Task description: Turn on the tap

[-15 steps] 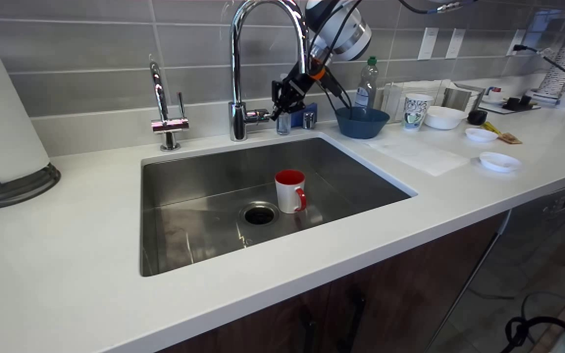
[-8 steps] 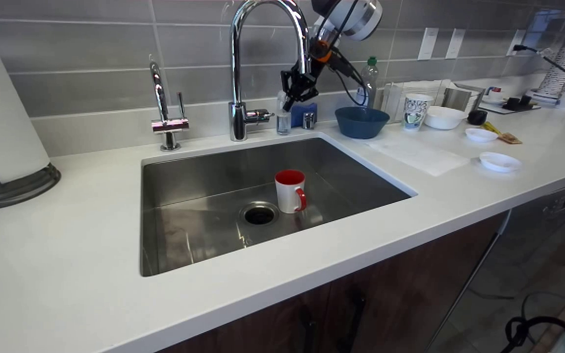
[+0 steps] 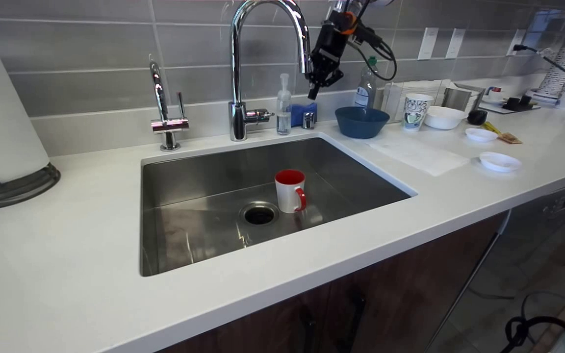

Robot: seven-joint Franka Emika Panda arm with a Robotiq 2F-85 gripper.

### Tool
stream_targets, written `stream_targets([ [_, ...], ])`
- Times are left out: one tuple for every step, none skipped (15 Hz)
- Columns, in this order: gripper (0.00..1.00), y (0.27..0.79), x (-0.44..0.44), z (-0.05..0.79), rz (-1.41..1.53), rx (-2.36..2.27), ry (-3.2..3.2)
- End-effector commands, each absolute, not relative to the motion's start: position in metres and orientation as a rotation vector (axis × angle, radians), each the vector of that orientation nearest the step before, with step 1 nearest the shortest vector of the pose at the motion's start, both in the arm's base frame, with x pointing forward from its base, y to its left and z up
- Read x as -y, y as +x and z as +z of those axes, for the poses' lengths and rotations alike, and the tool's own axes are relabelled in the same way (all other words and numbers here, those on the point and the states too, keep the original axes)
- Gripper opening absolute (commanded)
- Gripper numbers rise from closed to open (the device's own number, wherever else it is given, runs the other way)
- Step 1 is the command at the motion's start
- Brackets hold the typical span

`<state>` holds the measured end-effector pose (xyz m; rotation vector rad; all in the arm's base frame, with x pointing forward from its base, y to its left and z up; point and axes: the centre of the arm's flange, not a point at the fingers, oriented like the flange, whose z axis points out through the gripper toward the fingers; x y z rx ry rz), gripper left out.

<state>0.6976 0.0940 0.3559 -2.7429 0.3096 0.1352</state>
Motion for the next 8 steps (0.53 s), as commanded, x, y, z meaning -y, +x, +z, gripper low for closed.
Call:
stream_targets([
  [0.0, 0.641, -0.093, 0.401, 0.143, -0.304, -2.807],
  [0.0, 0.629, -0.096, 0.413, 0.126, -0.291, -2.822],
  [0.0, 0.618, -0.099, 0.424, 0.098, -0.276, -2.839],
  [0.0, 0.604, -0.104, 0.438, 0.056, -0.259, -2.862],
  [0.0, 0.59, -0.11, 0.45, 0.023, -0.244, -2.891],
  [0.0, 0.577, -0.117, 0.463, -0.015, -0.234, -2.916],
  [0.0, 0.563, -0.127, 0.475, -0.05, -0.221, -2.935],
  [0.0, 0.549, -0.138, 0.488, -0.122, -0.206, -2.951],
])
